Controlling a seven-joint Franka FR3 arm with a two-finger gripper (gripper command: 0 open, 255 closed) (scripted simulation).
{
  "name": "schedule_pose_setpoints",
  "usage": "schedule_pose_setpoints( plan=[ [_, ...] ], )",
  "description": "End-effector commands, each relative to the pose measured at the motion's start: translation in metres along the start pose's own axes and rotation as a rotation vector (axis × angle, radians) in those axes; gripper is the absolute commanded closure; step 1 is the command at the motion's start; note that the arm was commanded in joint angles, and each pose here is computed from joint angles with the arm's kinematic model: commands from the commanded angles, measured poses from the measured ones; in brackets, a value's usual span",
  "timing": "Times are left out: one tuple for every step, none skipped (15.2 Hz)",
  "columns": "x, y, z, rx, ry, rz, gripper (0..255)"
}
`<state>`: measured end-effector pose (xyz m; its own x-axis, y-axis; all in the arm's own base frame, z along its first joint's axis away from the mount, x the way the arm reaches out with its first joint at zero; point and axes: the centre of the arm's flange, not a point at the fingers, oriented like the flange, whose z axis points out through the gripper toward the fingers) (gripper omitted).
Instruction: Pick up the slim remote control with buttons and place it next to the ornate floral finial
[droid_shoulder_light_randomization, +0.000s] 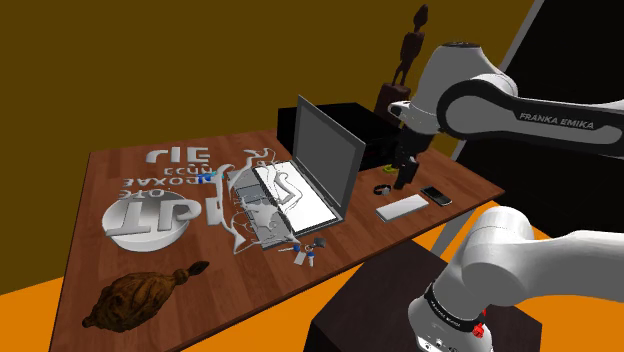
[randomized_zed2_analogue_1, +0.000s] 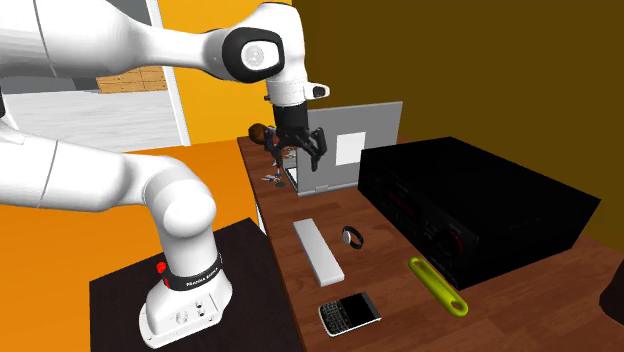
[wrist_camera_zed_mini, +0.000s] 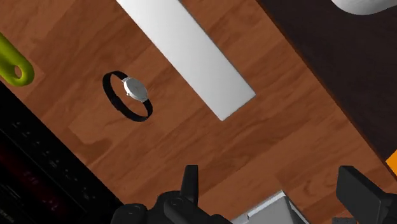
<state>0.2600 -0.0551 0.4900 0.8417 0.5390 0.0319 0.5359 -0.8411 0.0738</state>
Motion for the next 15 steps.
schedule_pose_setpoints(
  plan=[
    [-0.014, 0.009, 0.017, 0.008, -0.001, -0.085, 0],
    [-0.022, 0.014, 0.027, 0.013, -0.001, -0.123, 0],
    [-0.029, 0.019, 0.036, 0.018, -0.002, -0.161, 0],
    [-0.037, 0.025, 0.046, 0.022, -0.002, -0.199, 0],
    [-0.044, 0.031, 0.056, 0.027, -0.002, -0.237, 0],
    [-0.051, 0.037, 0.065, 0.032, -0.003, -0.275, 0],
    [-0.057, 0.044, 0.075, 0.036, -0.003, -0.313, 0],
    [-0.064, 0.050, 0.085, 0.041, -0.004, -0.351, 0],
    [-0.070, 0.057, 0.094, 0.045, -0.004, -0.389, 0],
    [-0.076, 0.064, 0.104, 0.050, -0.005, -0.427, 0],
    [-0.082, 0.071, 0.114, 0.055, -0.005, -0.466, 0],
    [-0.087, 0.078, 0.124, 0.059, -0.006, -0.504, 0],
    [-0.089, 0.081, 0.128, 0.061, -0.006, -0.518, 0],
    [-0.089, 0.081, 0.133, 0.061, -0.006, -0.518, 0],
    [-0.089, 0.081, 0.138, 0.061, -0.006, -0.518, 0]
  ],
)
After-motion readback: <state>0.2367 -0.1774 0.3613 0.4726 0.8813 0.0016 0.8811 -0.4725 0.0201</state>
